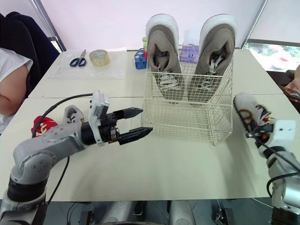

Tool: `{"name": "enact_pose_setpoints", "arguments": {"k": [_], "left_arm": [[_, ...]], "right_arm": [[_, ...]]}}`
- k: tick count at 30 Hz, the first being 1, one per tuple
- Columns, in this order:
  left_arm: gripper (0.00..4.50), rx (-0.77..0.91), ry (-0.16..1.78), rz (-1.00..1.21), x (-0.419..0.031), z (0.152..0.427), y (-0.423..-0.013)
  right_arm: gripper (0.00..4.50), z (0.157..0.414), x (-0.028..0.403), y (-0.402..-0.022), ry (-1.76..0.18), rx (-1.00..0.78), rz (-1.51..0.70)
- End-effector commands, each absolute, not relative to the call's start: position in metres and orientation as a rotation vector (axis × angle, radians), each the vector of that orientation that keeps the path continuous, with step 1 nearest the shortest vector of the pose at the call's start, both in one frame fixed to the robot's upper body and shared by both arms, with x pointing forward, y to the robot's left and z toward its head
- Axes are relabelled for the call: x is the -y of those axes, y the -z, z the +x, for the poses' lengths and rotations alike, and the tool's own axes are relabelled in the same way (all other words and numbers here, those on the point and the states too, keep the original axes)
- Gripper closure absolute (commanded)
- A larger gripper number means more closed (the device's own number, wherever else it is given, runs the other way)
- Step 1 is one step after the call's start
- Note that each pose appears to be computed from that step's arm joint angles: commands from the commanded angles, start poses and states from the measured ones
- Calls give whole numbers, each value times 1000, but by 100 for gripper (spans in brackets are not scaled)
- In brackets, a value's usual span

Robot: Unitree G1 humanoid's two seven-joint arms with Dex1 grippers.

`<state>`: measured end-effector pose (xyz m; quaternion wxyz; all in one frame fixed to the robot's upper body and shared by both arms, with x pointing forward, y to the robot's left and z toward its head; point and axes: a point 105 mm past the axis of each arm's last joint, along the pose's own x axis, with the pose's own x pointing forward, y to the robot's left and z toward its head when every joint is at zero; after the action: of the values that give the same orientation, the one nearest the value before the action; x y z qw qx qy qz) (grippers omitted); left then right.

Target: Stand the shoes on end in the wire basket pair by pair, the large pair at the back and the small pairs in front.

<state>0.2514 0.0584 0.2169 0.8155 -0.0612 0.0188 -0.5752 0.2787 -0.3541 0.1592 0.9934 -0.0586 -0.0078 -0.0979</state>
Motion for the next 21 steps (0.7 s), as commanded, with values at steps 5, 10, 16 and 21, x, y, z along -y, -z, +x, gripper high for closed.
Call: {"name": "enact_pose_setpoints", "arguments": {"k": [5,10,16,21], "left_arm": [[0,18,1296,-209,-67,263,-247],[0,56,1272,-217,-83,278,-266],[0,178,1196,-266,-128,299,-315],[0,316,1150,-309,-156,305,-371]], "right_arm": [[412,273,344,-262,238,336,-122],[412,273,333,-329,235,538,-134],[412,267,307,-443,86,830,-299],[412,268,232,-489,-231,975,-495]]}}
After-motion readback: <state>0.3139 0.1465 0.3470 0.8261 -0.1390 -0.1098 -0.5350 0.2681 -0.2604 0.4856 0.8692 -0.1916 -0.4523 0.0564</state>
